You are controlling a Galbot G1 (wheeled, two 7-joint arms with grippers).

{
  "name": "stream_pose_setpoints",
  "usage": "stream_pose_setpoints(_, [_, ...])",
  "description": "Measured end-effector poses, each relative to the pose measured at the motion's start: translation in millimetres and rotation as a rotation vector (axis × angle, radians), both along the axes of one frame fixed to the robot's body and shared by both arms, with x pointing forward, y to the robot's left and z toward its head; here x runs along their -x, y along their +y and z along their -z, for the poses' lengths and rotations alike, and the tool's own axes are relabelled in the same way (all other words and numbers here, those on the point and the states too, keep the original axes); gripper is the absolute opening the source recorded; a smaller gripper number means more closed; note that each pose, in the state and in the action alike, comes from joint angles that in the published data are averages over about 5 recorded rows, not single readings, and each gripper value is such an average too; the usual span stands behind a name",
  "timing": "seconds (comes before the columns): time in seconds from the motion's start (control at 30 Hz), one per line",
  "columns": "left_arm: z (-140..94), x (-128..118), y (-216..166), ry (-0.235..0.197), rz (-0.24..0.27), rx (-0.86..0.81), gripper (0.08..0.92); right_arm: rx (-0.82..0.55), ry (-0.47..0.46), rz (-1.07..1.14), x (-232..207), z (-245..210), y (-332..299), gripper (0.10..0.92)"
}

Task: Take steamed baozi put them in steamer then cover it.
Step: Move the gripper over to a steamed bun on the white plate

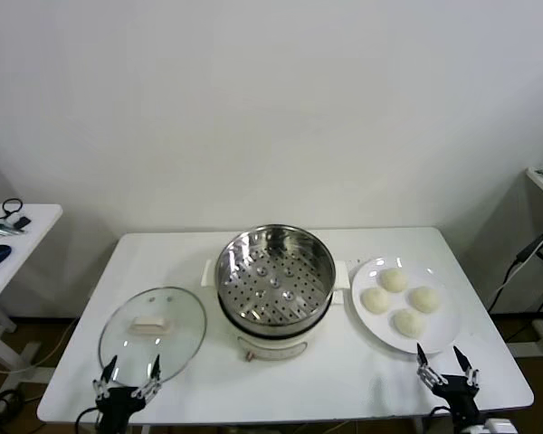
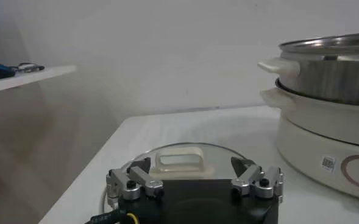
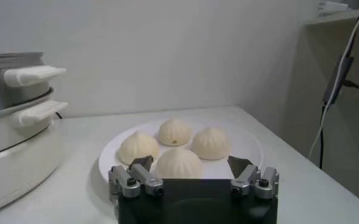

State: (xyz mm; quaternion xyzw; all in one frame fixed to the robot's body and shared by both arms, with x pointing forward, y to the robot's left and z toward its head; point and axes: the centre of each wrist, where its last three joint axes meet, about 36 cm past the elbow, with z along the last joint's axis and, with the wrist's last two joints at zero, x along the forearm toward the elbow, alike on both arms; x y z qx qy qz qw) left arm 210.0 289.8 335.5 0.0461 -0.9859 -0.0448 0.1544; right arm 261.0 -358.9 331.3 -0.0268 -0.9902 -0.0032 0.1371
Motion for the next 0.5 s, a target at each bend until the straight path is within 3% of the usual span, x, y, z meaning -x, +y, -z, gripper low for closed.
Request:
stream_pose_setpoints(0.2, [-1.5, -0.1, 0.9, 0.000, 0.005, -0.011, 0.823, 0.108, 0.023, -0.060, -40.8, -31.3, -12.1, 0.823])
stream_pose_setpoints(0.5, [-2.7, -1.0, 3.7, -0.008, 0.015, -0.030, 0.823, 0.362, 0.039, -0.342, -163.3, -99.6, -38.7, 0.823])
